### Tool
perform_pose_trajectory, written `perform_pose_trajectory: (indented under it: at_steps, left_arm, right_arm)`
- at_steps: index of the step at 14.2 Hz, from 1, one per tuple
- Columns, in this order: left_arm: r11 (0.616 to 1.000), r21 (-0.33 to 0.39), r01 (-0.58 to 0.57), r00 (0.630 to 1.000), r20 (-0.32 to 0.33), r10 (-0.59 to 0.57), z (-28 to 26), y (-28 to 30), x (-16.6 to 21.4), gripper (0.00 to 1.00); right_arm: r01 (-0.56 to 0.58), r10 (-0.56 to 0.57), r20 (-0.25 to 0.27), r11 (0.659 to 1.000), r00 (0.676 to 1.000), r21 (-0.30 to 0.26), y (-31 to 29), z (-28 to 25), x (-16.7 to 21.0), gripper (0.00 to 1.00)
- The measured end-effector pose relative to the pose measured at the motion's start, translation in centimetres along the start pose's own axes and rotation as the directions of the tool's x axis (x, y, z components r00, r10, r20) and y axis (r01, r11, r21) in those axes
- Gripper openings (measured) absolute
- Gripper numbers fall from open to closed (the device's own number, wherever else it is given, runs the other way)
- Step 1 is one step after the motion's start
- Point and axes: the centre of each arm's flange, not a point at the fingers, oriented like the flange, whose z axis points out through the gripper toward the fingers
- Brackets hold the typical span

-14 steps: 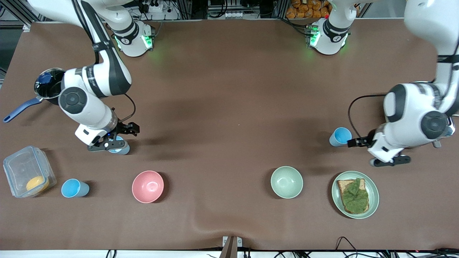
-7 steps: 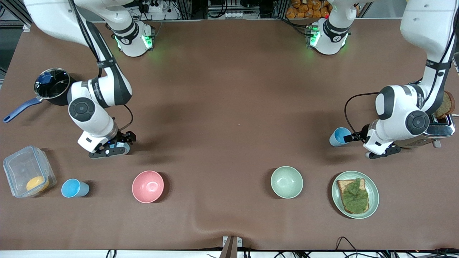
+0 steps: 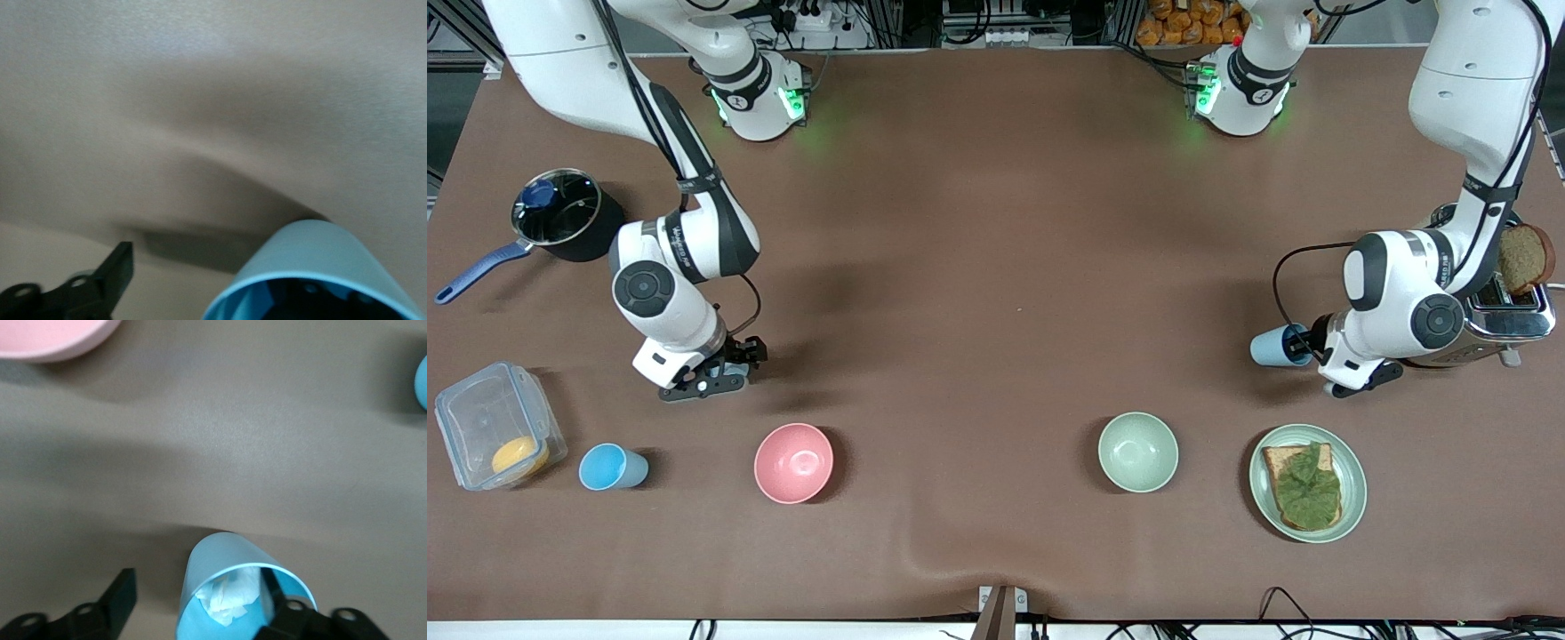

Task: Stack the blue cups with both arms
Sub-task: 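Lift both blue cups and carry them toward the table center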

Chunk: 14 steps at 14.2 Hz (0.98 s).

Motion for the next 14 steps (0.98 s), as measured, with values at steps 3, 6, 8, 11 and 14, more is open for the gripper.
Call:
perform_pose_trajectory:
  at_steps: [3, 6, 8, 11, 14]
  left_arm:
    - [0.999, 0.0, 0.033, 0.999, -0.011, -0.033, -0.6, 1.7, -0.4, 0.51]
    - [0.999, -0.006, 0.041, 0.999, -0.02, -0.041, -1.1, 3.0, -0.6, 0.24]
    - [0.997, -0.001, 0.074, 0.997, -0.015, -0.074, -1.2, 3.6, -0.9, 0.12]
    - [0.996, 0.004, 0.093, 0.996, -0.015, -0.093, -1.3, 4.1, -0.9, 0.12]
    - [0.996, -0.004, 0.084, 0.996, -0.041, -0.084, -1.6, 7.1, -0.6, 0.12]
  right_arm:
    - [0.002, -0.002, 0.011, 1.0, 1.0, 0.0, -0.1, 0.5, -0.1, 0.41]
    - [0.007, -0.007, 0.037, 1.0, 0.999, -0.002, -0.3, 0.6, -0.3, 0.11]
    - [0.006, -0.006, 0.049, 1.0, 0.999, -0.006, -0.2, 0.0, 0.2, 0.03]
    - [0.006, -0.004, 0.084, 1.0, 0.996, -0.02, -0.2, -2.5, 1.7, 0.03]
    - [0.033, -0.029, 0.14, 0.999, 0.99, -0.023, -3.2, -7.4, 3.7, 0.03]
